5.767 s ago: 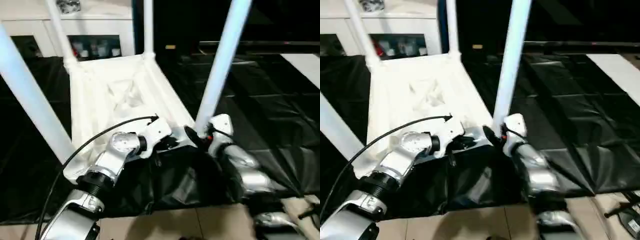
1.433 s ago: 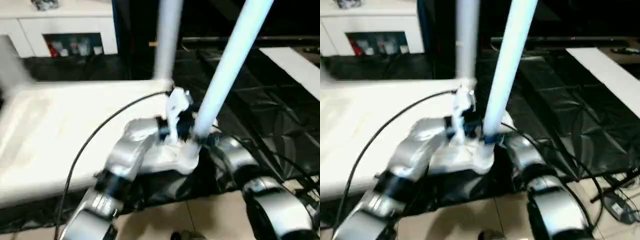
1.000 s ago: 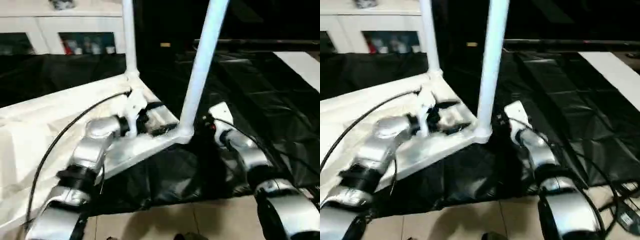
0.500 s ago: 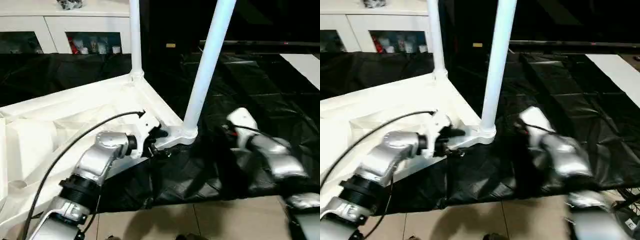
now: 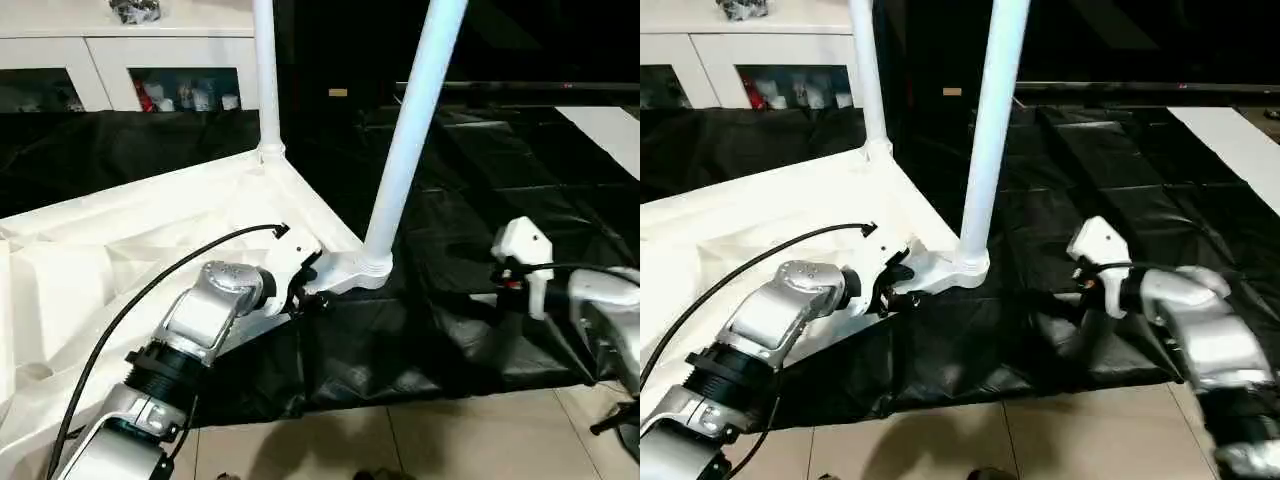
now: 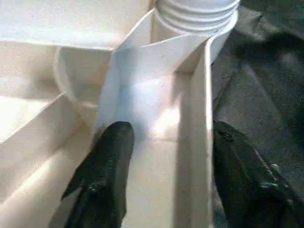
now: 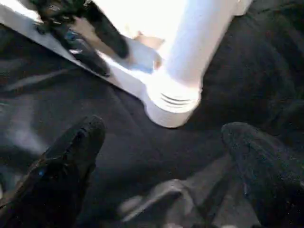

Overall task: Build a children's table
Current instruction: Rotate table base

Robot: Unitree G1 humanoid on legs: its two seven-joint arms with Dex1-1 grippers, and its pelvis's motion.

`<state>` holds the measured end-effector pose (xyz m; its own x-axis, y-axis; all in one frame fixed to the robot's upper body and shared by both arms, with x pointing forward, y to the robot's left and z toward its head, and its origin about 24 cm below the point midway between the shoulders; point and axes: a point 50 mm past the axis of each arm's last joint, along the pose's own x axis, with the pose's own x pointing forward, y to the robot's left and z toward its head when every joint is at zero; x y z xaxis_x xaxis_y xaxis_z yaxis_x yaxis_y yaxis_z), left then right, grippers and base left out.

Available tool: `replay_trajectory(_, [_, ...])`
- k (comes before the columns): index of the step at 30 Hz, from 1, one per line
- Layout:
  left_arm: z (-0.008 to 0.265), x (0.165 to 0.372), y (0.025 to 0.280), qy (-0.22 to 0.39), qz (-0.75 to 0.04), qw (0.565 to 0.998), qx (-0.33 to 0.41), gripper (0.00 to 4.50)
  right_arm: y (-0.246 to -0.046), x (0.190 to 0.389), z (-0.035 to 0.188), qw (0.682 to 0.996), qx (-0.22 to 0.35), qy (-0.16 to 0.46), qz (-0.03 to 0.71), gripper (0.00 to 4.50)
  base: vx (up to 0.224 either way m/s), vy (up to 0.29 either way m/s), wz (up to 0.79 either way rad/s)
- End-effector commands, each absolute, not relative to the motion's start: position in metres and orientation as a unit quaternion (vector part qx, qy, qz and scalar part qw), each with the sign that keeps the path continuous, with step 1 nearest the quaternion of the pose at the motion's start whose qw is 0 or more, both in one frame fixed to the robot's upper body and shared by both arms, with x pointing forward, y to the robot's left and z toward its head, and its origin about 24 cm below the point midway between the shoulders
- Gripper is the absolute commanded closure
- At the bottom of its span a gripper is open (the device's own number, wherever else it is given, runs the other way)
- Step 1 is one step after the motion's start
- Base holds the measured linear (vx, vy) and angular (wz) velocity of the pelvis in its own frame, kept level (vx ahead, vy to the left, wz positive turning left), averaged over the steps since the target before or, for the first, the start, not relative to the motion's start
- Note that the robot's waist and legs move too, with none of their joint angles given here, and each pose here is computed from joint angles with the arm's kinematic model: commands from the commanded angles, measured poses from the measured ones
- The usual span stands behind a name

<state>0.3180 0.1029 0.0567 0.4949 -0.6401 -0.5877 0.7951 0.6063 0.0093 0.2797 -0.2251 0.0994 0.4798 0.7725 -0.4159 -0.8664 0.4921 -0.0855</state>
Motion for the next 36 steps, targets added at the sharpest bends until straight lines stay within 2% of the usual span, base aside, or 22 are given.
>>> replay_trajectory(1, [0.06, 0.319, 0.103, 0.267, -0.416, 0.855, 0.156, 2.17, -0.227, 0.278, 0.103, 0.849, -0.142, 0.163, 0.482, 0.0, 0.0, 0.0, 0.0])
replay_trajectory(5, [0.061, 0.316, 0.102, 0.274, -0.422, 0.85, 0.155, 2.33, -0.225, 0.275, 0.103, 0.849, -0.138, 0.169, 0.481, 0.0, 0.0, 0.0, 0.0])
replay_trajectory(7, [0.062, 0.314, 0.1, 0.274, -0.433, 0.846, 0.146, 2.63, -0.225, 0.275, 0.103, 0.849, -0.137, 0.17, 0.48, 0.0, 0.0, 0.0, 0.0])
replay_trajectory(9, [0.062, 0.31, 0.097, 0.275, -0.447, 0.84, 0.137, 2.68, -0.224, 0.273, 0.104, 0.85, -0.135, 0.173, 0.48, 0.0, 0.0, 0.0, 0.0])
replay_trajectory(12, [0.059, 0.308, 0.097, 0.28, -0.45, 0.836, 0.142, 3.05, -0.224, 0.273, 0.103, 0.85, -0.136, 0.176, 0.477, 0.0, 0.0, 0.0, 0.0])
replay_trajectory(16, [0.057, 0.307, 0.098, 0.283, -0.45, 0.833, 0.154, 3.13, -0.223, 0.273, 0.102, 0.85, -0.136, 0.178, 0.476, 0.0, 0.0, 0.0, 0.0])
replay_trajectory(17, [0.056, 0.307, 0.098, 0.283, -0.453, 0.831, 0.155, 3.44, -0.223, 0.272, 0.102, 0.851, -0.136, 0.178, 0.476, 0.0, 0.0, 0.0, 0.0])
replay_trajectory(21, [0.057, 0.307, 0.099, 0.281, -0.457, 0.829, 0.161, 3.55, -0.223, 0.273, 0.103, 0.851, -0.138, 0.177, 0.475, 0.0, 0.0, 0.0, 0.0])
replay_trajectory(23, [0.056, 0.308, 0.101, 0.277, -0.464, 0.826, 0.163, 3.87, -0.222, 0.273, 0.102, 0.851, -0.139, 0.176, 0.474, 0.0, 0.0, 0.0, 0.0])
replay_trajectory(27, [0.054, 0.308, 0.103, 0.276, -0.47, 0.822, 0.162, 3.98, -0.22, 0.274, 0.102, 0.852, -0.139, 0.174, 0.474, 0.0, 0.0, 0.0, 0.0])
replay_trajectory(31, [0.051, 0.308, 0.106, 0.268, -0.485, 0.815, 0.168, 4.43, -0.218, 0.274, 0.101, 0.853, -0.137, 0.171, 0.474, 0.0, 0.0, 0.0, 0.0])
replay_trajectory(36, [0.047, 0.309, 0.112, 0.263, -0.512, 0.8, 0.166, 4.47, -0.215, 0.274, 0.1, 0.853, -0.131, 0.167, 0.477, 0.0, 0.0, 0.0, 0.0])
